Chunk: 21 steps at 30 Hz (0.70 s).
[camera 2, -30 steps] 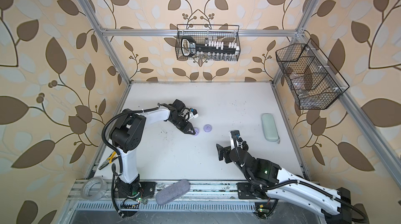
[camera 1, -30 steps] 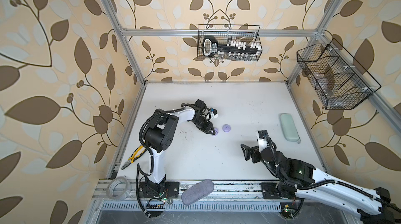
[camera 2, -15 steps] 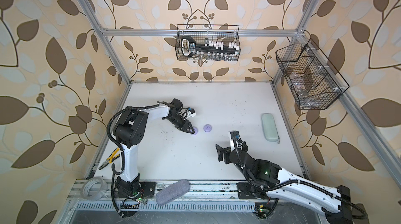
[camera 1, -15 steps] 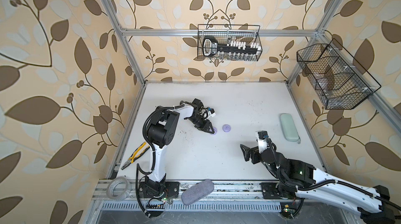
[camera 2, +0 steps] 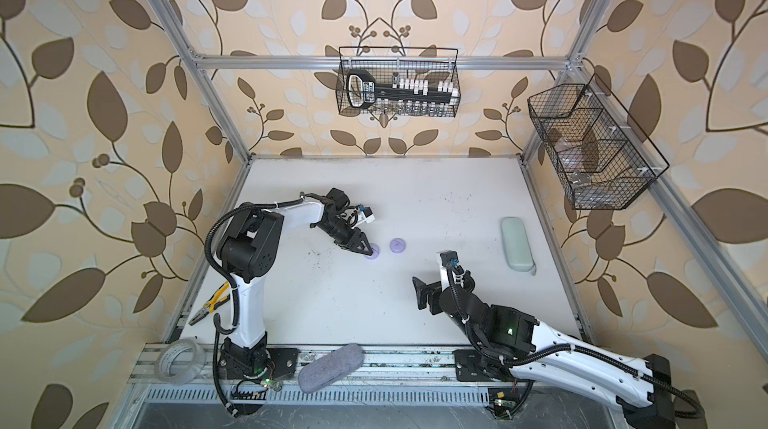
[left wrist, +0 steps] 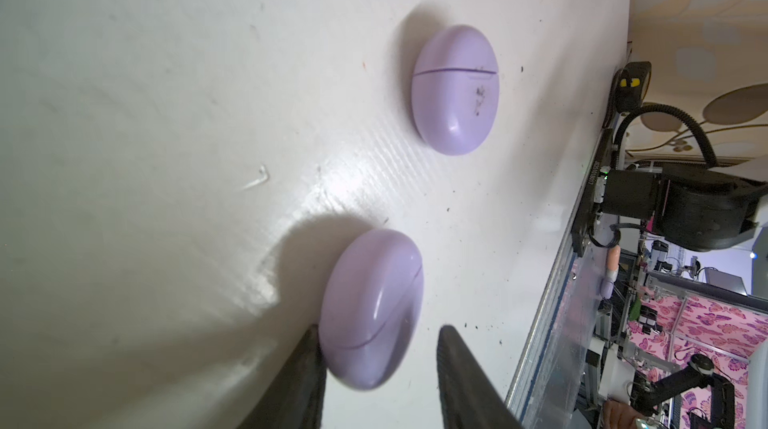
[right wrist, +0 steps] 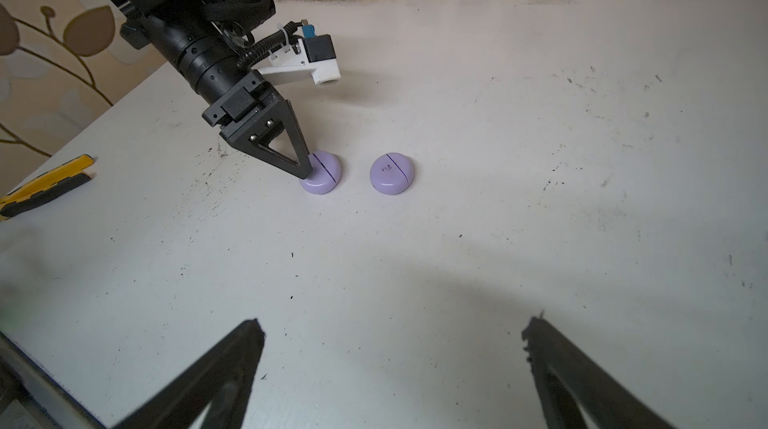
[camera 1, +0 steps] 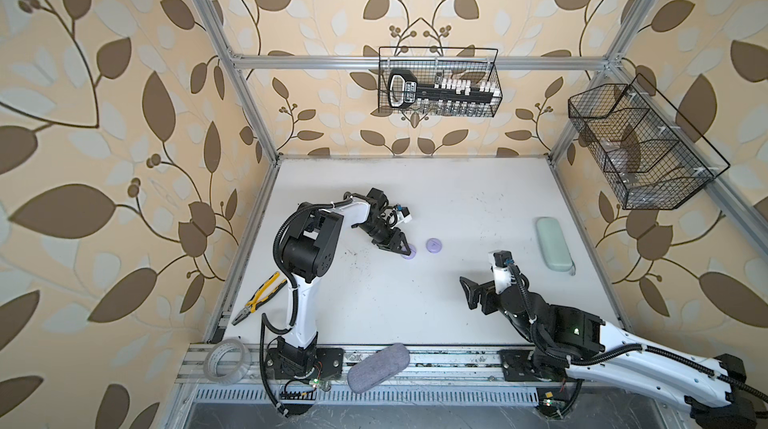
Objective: Insert the wireless bluetooth earbuds into the charging case
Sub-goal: 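Lower the held case with the left gripper onto the table beside the other case, then open the left gripper and lift it away from the case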
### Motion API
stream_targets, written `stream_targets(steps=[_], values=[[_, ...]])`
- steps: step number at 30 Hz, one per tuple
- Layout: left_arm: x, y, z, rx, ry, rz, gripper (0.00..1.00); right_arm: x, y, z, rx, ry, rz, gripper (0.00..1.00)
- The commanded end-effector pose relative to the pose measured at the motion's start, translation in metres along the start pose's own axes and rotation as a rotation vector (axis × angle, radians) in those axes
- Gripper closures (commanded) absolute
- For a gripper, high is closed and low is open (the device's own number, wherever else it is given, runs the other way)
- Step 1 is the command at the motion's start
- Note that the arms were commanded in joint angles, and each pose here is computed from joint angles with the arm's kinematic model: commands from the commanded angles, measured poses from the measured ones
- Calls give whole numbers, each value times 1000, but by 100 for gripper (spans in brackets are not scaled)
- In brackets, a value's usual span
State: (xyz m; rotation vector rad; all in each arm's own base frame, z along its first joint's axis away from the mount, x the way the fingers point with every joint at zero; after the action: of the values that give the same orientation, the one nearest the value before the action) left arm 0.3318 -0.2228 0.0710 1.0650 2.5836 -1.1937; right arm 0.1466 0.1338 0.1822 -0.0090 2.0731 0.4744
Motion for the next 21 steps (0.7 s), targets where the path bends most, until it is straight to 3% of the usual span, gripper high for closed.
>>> stream_targets(steps=[1,21], values=[[-6,3,-7,1,-15,-9,55,1,-3,1,16,-15,-15,0],[-2,12,-30,-35,-42,-50,52,1,-3,1,25,-15,-17,0]])
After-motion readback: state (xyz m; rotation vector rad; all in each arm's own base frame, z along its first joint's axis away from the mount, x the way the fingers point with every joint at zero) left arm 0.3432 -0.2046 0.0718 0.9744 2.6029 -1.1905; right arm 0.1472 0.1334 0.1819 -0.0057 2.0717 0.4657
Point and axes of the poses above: each gripper's point midway between its finger pads, its own z axis out along the fingers, its own y axis along the line the jaws close on, x = y × z, the point moved 5 cm from there along -z, back along the fingers, and after that the axes turned 12 degrees about z, right-handed, at the moved point
